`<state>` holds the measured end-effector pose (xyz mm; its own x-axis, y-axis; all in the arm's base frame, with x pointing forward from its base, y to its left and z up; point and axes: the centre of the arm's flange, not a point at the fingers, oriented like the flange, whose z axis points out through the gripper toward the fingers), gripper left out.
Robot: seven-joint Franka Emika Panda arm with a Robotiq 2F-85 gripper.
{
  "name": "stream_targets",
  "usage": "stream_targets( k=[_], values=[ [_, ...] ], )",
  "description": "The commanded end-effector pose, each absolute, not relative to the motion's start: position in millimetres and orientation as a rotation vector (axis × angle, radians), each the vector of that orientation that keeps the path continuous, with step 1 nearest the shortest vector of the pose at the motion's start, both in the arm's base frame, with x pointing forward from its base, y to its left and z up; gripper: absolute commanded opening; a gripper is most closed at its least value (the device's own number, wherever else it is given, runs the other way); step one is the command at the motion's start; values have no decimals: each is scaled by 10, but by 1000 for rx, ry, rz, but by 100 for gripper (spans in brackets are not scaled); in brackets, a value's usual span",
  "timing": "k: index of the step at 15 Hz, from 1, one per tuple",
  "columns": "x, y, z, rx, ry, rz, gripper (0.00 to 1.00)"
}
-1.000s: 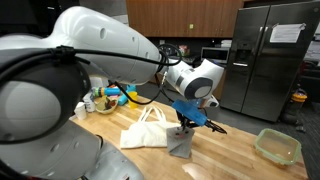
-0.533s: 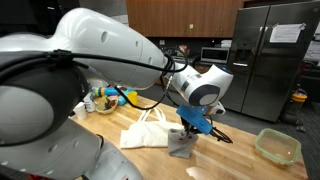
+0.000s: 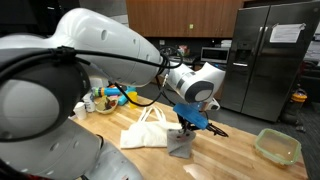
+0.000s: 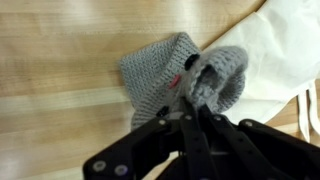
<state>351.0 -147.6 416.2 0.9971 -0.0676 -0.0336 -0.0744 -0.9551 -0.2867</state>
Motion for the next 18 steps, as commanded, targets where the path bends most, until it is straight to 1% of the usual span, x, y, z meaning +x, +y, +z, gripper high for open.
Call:
stream_targets(
  k=[1,9,18],
  values=[
    [3573,-1227,4241,-2890,44,20,1],
    [3746,-638,4272,-2934,-120,35,1],
    [3766,-173,4244,-2971,-270,31,1]
  ],
)
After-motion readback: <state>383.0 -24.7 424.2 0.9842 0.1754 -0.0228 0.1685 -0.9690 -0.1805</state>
